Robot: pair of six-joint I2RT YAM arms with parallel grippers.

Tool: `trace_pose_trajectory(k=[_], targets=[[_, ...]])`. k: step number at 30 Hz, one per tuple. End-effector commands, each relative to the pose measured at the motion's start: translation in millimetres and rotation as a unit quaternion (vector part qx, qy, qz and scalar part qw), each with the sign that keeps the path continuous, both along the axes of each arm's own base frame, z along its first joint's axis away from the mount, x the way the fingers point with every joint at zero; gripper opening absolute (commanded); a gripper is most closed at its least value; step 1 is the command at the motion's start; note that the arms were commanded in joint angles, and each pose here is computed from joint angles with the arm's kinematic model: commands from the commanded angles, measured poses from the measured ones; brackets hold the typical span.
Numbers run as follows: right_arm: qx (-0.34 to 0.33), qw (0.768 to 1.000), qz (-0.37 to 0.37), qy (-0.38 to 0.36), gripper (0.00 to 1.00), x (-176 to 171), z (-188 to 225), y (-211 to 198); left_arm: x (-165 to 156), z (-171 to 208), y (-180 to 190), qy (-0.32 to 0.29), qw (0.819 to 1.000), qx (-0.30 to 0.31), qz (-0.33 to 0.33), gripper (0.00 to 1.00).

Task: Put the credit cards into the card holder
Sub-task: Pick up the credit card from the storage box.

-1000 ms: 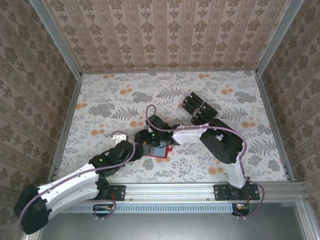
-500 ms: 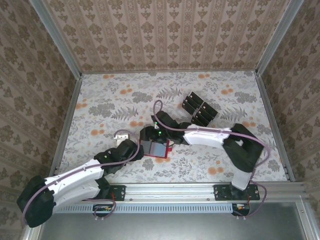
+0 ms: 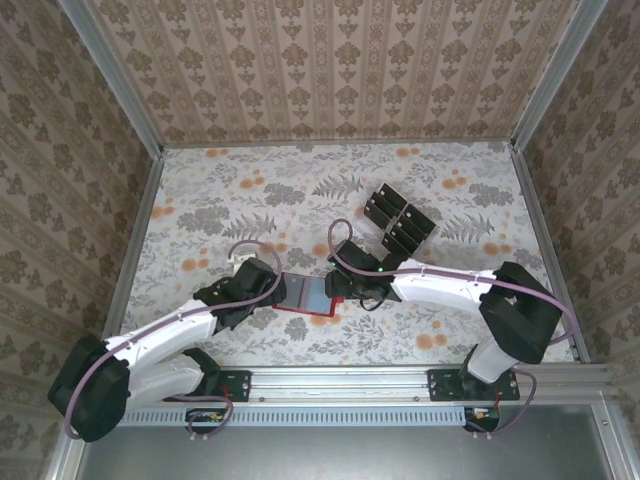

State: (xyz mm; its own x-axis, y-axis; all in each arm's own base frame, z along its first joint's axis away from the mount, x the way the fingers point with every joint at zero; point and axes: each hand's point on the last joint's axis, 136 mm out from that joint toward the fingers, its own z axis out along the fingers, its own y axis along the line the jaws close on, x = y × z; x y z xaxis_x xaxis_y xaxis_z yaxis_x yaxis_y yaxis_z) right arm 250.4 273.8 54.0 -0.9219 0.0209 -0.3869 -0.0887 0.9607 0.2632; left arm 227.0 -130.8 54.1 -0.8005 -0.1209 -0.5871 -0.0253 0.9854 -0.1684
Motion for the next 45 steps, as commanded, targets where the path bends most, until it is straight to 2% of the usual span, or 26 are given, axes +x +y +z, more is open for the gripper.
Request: trace_pose_trajectory(k=[1,4,8,10,12,14,28,29,31,32,34,40,45], targets=[[-0.038,0.999,-0.002,-0.001,0.58,2,-13,-11,8,11,-8,-0.011,1.000,-0.008,-0.013,1.00],[-0.048,0.999,0.000,0.001,0.50,3,-19,-13,7,9,-9,-0.008,1.000,-0.009,-0.014,1.00],[-0.056,0.998,0.005,0.000,0.19,3,-19,-17,7,9,-9,-0.007,1.000,-0.010,-0.014,1.00],[-0.057,0.998,0.008,-0.001,0.08,4,-18,-19,7,9,-10,-0.007,1.000,-0.012,-0.016,1.00],[-0.060,0.998,0.015,-0.003,0.01,5,-16,-21,7,9,-10,-0.008,1.000,-0.013,-0.016,1.00],[-0.067,0.998,0.023,-0.005,0.00,7,-15,-25,8,9,-11,-0.009,1.000,-0.014,-0.018,1.00],[-0.090,0.996,0.020,0.008,0.01,12,-16,-53,8,9,-14,-0.007,1.000,-0.020,-0.021,1.00],[-0.087,0.996,0.022,0.006,0.09,12,-15,-52,8,9,-15,-0.008,1.000,-0.021,-0.022,1.00],[-0.074,0.997,0.026,-0.002,0.37,13,-8,-49,8,10,-15,-0.008,0.999,-0.021,-0.023,1.00],[-0.067,0.997,0.030,-0.010,0.44,14,-1,-48,9,10,-15,-0.007,1.000,-0.020,-0.023,1.00],[-0.051,0.998,0.036,-0.028,0.51,17,17,-46,10,11,-17,-0.008,0.999,-0.019,-0.025,1.00],[-0.034,0.994,0.051,-0.088,0.57,30,82,-61,19,20,-21,-0.005,0.999,0.000,-0.040,1.00],[-0.093,0.990,0.057,-0.090,0.57,47,95,-97,33,20,-18,0.008,0.999,0.009,-0.037,1.00]])
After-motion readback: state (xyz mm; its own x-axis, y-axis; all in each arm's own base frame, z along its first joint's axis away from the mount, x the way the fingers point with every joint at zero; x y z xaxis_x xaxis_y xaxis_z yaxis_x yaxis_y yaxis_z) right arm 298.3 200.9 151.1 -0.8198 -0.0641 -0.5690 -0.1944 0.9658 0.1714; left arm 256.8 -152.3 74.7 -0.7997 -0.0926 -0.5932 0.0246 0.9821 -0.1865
